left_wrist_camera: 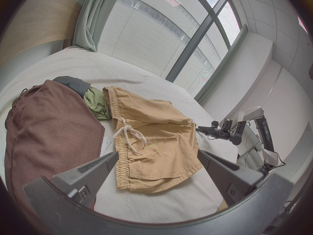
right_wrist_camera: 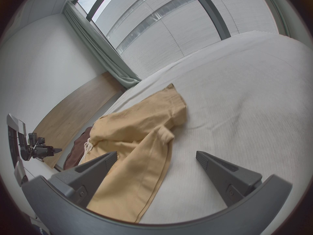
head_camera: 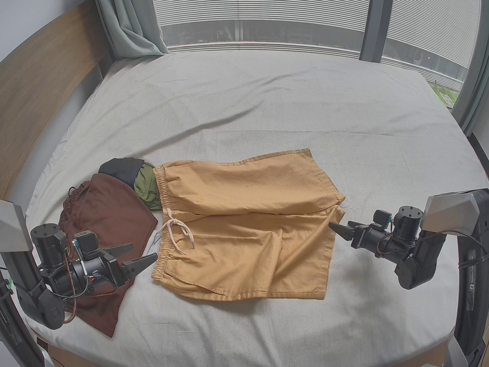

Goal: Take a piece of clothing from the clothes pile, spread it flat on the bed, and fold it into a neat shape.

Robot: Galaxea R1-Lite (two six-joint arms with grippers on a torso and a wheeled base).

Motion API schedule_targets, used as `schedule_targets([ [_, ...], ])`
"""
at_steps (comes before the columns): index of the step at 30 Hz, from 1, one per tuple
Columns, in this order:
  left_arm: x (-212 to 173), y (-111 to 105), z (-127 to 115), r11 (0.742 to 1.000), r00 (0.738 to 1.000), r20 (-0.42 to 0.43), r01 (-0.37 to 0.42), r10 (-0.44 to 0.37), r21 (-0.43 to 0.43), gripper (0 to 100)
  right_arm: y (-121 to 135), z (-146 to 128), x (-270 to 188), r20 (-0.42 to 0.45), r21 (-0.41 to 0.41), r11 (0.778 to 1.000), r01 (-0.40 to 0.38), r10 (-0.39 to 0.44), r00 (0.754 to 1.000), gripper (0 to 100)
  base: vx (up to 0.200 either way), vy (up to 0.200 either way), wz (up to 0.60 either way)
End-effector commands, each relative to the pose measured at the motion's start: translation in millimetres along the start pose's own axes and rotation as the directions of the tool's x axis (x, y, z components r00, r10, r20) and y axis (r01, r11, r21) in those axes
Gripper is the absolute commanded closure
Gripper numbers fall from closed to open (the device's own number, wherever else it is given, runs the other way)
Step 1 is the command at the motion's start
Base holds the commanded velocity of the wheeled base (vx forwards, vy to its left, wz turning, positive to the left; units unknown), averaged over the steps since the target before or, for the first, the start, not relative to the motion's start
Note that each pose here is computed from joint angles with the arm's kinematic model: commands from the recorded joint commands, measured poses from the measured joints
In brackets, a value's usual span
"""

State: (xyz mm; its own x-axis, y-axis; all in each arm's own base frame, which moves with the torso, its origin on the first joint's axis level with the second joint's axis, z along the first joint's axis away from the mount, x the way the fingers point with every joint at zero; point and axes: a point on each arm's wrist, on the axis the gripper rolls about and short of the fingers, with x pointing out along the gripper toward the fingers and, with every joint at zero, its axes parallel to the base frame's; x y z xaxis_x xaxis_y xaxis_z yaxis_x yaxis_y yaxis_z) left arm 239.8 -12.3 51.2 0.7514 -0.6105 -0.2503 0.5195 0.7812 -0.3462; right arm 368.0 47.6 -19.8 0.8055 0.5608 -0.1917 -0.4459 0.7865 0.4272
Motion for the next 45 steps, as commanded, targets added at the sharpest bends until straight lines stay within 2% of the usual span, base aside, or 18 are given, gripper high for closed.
schedule_targets([
  [1,-0.3,0.1,0.1,1.0,1.0,0.001,-0.001,0.001,0.0,0,21.7,2.6,-29.7,-0.066,-0.004,0.998,-0.056,0.055,0.996,0,0.0,0.0,0.0],
  [4,0.0,-0.2,-0.1,1.0,1.0,0.0,0.0,0.0,0.001,0,31.8,-10.4,-49.6,-0.156,0.017,0.994,-0.109,0.11,0.982,0,0.0,0.0,0.0],
  [6,0.1,0.0,-0.2,1.0,1.0,0.0,0.0,0.0,0.001,0,39.1,-22.3,-65.9,-0.228,0.038,0.987,-0.153,0.158,0.961,0,0.0,0.0,0.0],
  [8,0.0,0.1,-1.0,1.0,1.0,-0.004,-0.001,0.001,-0.002,0,41.2,-28.9,-72.2,-0.259,0.049,0.985,-0.163,0.17,0.951,0,0.0,0.0,0.0],
  [14,-0.2,-0.1,-1.3,1.0,1.0,-0.006,0.001,-0.001,-0.003,0,45.8,-42.7,-74.6,-0.313,0.025,0.982,-0.185,0.184,0.932,0,0.0,0.0,0.0],
  [17,-0.2,-0.1,-1.1,1.0,1.0,-0.004,0.001,-0.001,-0.002,0,45.8,-47.8,-73.6,-0.329,0.035,0.982,-0.184,0.186,0.926,0,0.0,0.0,0.0],
  [23,-0.2,0.0,-1.9,1.0,1.0,-0.008,-0.001,0.001,-0.005,0,55.5,-62.5,-73.0,-0.386,0.062,0.978,-0.2,0.208,0.899,0,0.0,0.0,0.0],
  [28,-0.2,-0.1,-1.3,1.0,1.0,-0.005,-0.001,0.001,-0.003,0,52.4,-77.4,-69.5,-0.425,0.089,0.978,-0.187,0.207,0.881,0,0.0,0.0,0.0],
  [34,0.0,0.1,-1.6,1.0,1.0,-0.006,-0.001,0.001,-0.004,0,50.2,-84.7,-65.5,-0.439,0.097,0.978,-0.186,0.21,0.873,0,0.0,0.0,0.0],
  [39,-0.3,-0.2,-0.8,1.0,1.0,-0.003,0.0,0.0,-0.001,0,48.0,-87.0,-55.3,-0.429,0.09,0.979,-0.185,0.205,0.88,0,0.0,0.0,0.0],
  [45,-0.5,-0.4,-0.7,1.0,1.0,-0.003,0.0,0.0,-0.001,0,50.8,-94.0,-49.1,-0.441,0.111,0.979,-0.174,0.205,0.874,0,0.0,0.0,0.0],
])
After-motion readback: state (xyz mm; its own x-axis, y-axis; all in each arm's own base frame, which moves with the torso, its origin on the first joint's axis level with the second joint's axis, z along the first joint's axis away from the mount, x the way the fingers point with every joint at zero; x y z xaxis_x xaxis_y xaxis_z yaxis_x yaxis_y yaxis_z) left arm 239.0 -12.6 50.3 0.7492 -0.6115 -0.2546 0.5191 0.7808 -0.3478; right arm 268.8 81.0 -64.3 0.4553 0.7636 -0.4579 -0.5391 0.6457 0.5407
